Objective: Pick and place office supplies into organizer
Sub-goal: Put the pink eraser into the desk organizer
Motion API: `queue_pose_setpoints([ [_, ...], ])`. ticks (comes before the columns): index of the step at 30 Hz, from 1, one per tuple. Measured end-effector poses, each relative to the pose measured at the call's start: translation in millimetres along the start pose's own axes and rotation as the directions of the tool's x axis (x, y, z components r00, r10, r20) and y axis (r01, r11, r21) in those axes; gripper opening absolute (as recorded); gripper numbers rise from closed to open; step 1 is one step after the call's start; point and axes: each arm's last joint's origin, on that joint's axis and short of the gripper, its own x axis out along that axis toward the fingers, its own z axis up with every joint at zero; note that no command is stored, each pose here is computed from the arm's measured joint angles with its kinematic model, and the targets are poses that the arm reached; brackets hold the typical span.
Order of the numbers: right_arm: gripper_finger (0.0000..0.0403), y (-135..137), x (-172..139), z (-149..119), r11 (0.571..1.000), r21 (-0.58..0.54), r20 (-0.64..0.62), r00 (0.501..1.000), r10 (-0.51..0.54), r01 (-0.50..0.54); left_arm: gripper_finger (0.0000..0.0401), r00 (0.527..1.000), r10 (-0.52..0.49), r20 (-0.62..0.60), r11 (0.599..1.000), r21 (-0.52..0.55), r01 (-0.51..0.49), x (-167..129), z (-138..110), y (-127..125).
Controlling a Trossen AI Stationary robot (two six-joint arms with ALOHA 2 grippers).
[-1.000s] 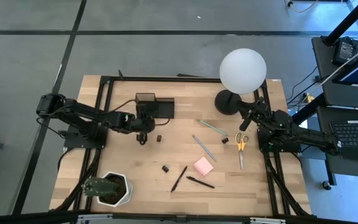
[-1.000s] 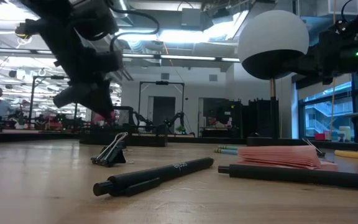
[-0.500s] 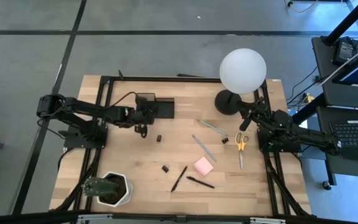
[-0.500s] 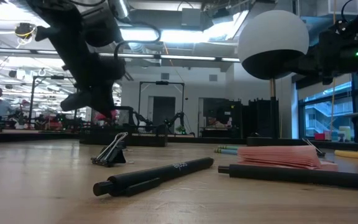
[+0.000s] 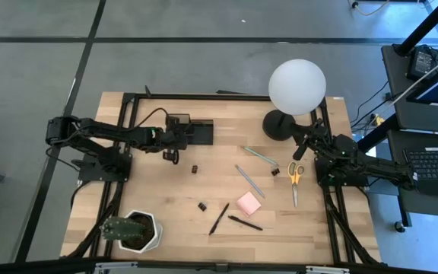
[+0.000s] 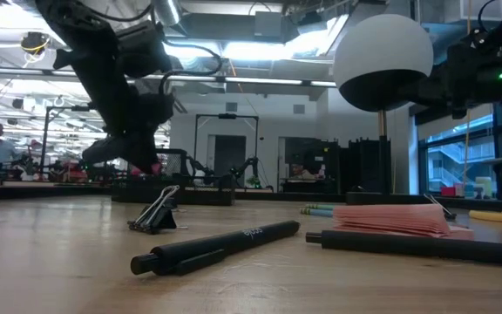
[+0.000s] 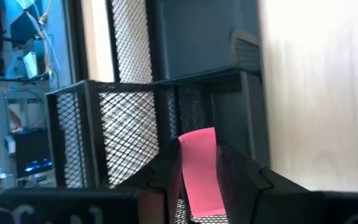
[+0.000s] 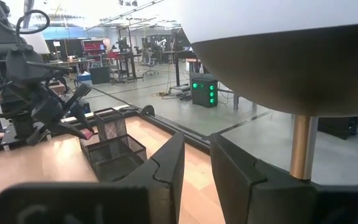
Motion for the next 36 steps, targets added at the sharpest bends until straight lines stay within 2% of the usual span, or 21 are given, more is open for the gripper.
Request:
queue_pose_setpoints([
  [11, 0.0081, 0.0, 0.0, -0.1, 1.000, -0.001, -0.001, 1.000, 0.000, 0.000, 0.0088, 1.000, 0.019, 0.002, 1.000, 0.008, -0.019, 0.0, 0.8, 1.0],
  [15, 0.0081, 0.0, 0.0, -0.1, 1.000, -0.001, -0.001, 1.000, 0.000, 0.000, 0.0088, 1.000, -0.008, 0.013, 0.999, 0.045, 0.008, 0.1, 0.8, 0.1],
  [23, 0.0081, 0.0, 0.0, -0.1, 1.000, 0.000, -0.001, 1.000, 0.000, 0.000, 0.0088, 1.000, -0.014, 0.012, 0.999, 0.039, 0.013, 1.0, 0.0, 1.1],
  [28, 0.0081, 0.0, 0.0, -0.1, 1.000, 0.001, -0.001, 1.000, 0.000, 0.000, 0.0088, 0.998, -0.057, 0.036, 0.998, 0.030, 0.056, 1.3, 0.4, 0.3],
  [36, 0.0081, 0.0, 0.0, -0.1, 1.000, 0.000, -0.001, 1.000, 0.000, 0.000, 0.0093, 1.000, -0.010, 0.007, 1.000, 0.030, 0.010, 1.4, -0.4, 1.6],
])
